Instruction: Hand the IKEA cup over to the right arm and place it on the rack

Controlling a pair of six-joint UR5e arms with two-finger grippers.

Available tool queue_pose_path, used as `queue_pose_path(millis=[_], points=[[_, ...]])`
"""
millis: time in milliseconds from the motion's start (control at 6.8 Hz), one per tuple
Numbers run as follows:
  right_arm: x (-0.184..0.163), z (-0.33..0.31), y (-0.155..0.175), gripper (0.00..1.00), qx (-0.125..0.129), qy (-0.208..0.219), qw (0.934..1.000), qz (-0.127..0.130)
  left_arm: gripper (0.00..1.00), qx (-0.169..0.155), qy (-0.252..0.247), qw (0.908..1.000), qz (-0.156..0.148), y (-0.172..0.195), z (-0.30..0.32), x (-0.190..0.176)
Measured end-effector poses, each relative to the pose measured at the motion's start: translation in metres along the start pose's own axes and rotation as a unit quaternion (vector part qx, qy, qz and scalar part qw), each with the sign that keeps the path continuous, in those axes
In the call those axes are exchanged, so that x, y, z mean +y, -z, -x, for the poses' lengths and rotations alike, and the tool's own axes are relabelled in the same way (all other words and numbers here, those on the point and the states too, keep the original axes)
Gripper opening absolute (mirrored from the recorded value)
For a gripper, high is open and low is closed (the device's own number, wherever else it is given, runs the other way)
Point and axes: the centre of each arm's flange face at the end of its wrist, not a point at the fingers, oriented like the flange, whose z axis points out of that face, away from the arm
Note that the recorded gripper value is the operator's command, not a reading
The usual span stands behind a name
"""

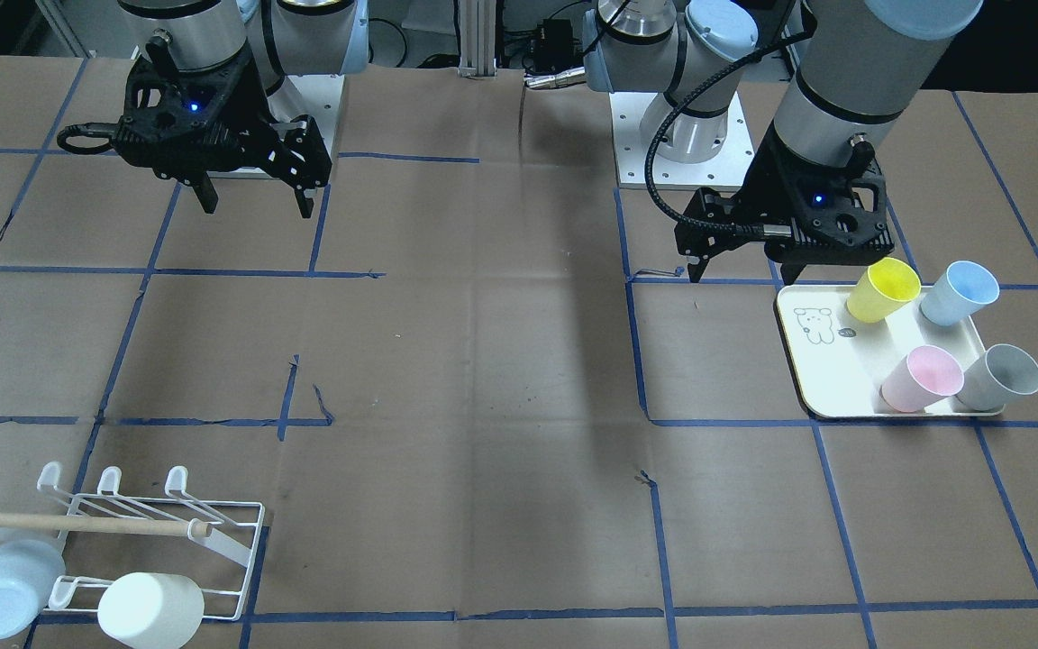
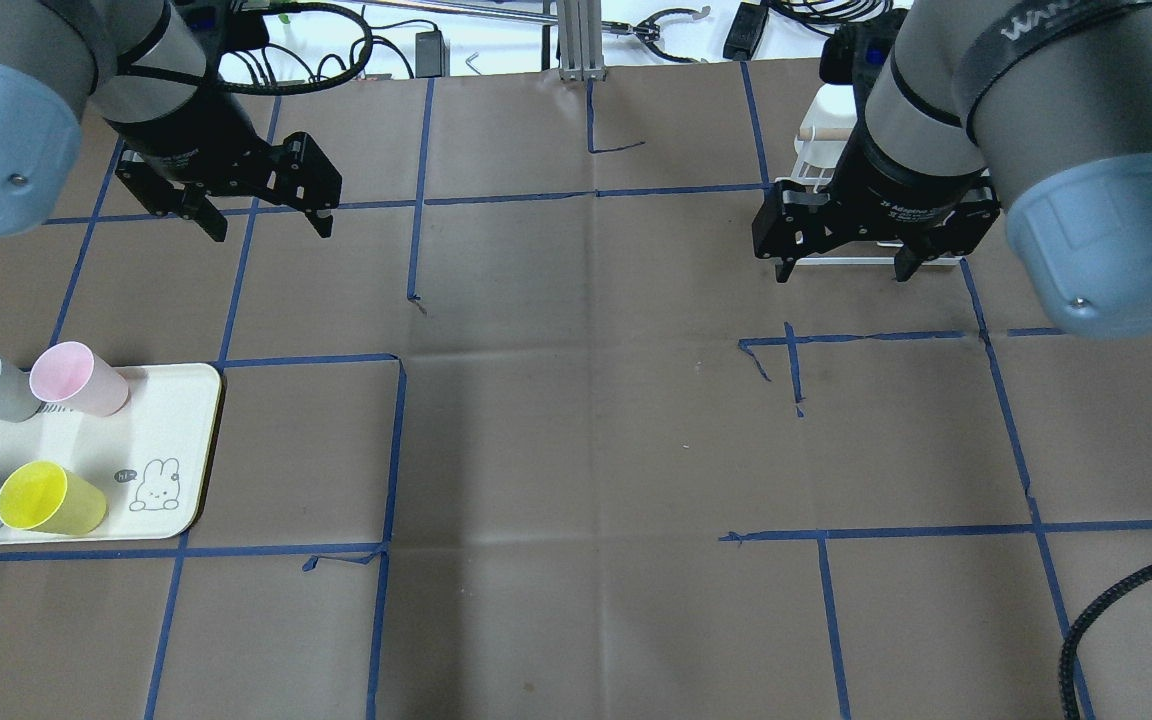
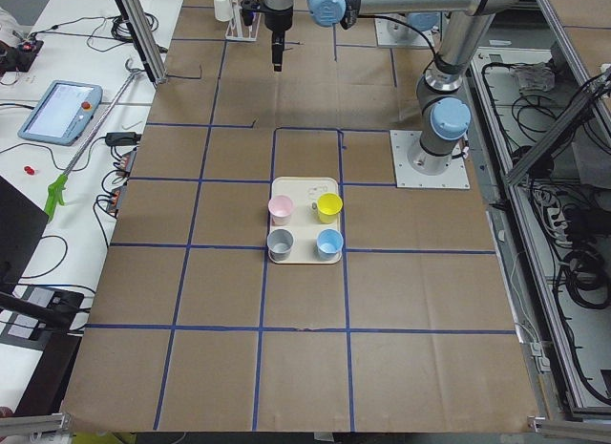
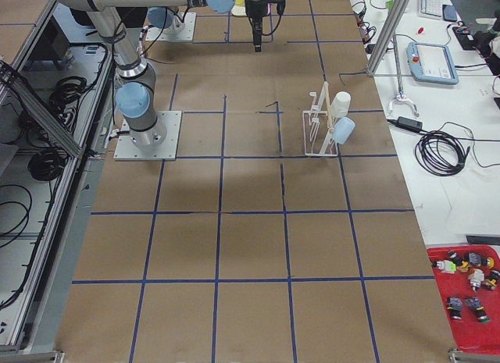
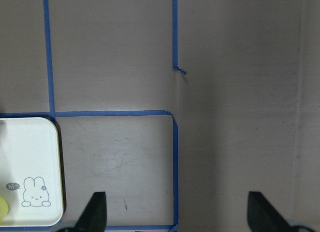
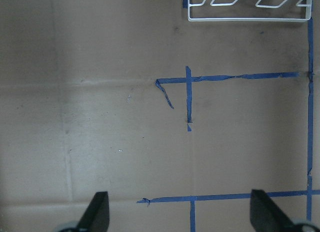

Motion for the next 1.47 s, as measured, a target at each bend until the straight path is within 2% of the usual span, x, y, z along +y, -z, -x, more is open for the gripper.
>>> queue_pose_path(millis=[1471], points=[[-0.0029,0.0017,-0.0032,1.00,0.000,-0.003,1.0000,-0.004,1.00,0.000,-0.001,1.0000,0.000,-0.0005,0.0003,-0.0003]])
